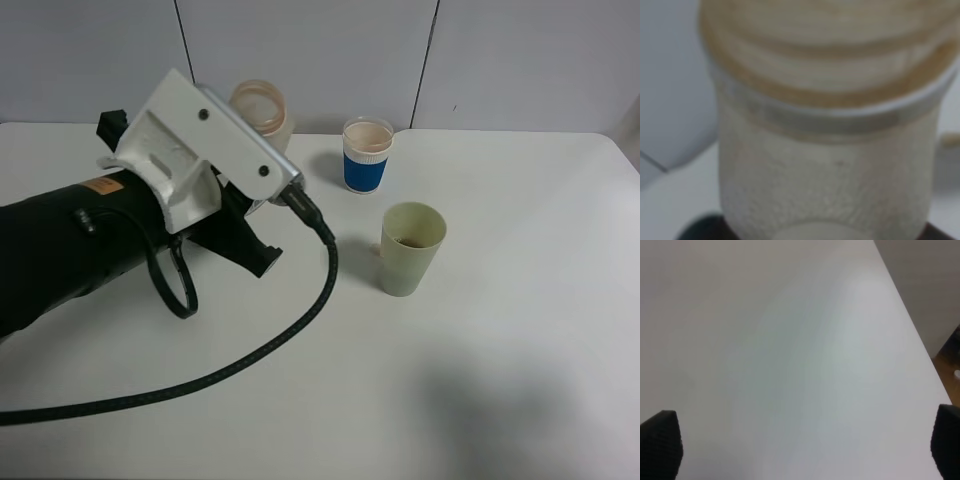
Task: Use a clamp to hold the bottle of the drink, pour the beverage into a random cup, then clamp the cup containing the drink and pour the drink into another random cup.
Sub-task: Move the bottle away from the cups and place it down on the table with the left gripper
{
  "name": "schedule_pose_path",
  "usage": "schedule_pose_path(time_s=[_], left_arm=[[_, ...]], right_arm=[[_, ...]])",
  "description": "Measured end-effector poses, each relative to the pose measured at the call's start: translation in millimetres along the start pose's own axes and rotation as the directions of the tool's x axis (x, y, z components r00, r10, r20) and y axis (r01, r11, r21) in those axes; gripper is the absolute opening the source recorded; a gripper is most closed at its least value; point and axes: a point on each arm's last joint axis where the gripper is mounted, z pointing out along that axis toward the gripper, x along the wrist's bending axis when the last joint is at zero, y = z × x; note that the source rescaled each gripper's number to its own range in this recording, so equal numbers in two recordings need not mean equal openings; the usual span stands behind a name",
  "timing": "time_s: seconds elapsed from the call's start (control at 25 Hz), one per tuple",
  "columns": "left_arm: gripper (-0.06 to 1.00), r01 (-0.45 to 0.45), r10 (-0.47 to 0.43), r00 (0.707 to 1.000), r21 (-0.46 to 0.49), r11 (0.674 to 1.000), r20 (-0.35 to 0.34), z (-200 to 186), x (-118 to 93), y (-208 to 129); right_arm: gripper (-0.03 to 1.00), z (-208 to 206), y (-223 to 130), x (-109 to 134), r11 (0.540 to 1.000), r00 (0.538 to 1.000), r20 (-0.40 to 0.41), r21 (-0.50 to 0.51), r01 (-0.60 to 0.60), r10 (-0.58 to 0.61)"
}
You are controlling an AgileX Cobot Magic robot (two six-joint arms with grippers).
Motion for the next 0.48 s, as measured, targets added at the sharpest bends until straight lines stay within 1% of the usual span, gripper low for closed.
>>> schedule_pose_path(time_s=[0.16, 0.24, 0.48], left_arm=[[0.00, 0.107, -0.107, 0.994, 0.006, 0.994, 0.013, -14, 6, -19], [0.00, 0.191, -0.191, 0.981, 0.023, 0.981, 0.020, -22, 9, -33], [0.00, 0.281, -0.283, 0.959, 0.063, 0.958, 0.029, -31, 10, -57]], right_arm=[[1.00, 0, 0, 0, 1.000, 1.000, 0.000, 0.000, 0.000, 0.000], [1.00, 0, 0, 0, 1.000, 1.000, 0.000, 0.000, 0.000, 0.000], [1.00, 0, 0, 0, 1.000, 1.000, 0.000, 0.000, 0.000, 0.000]])
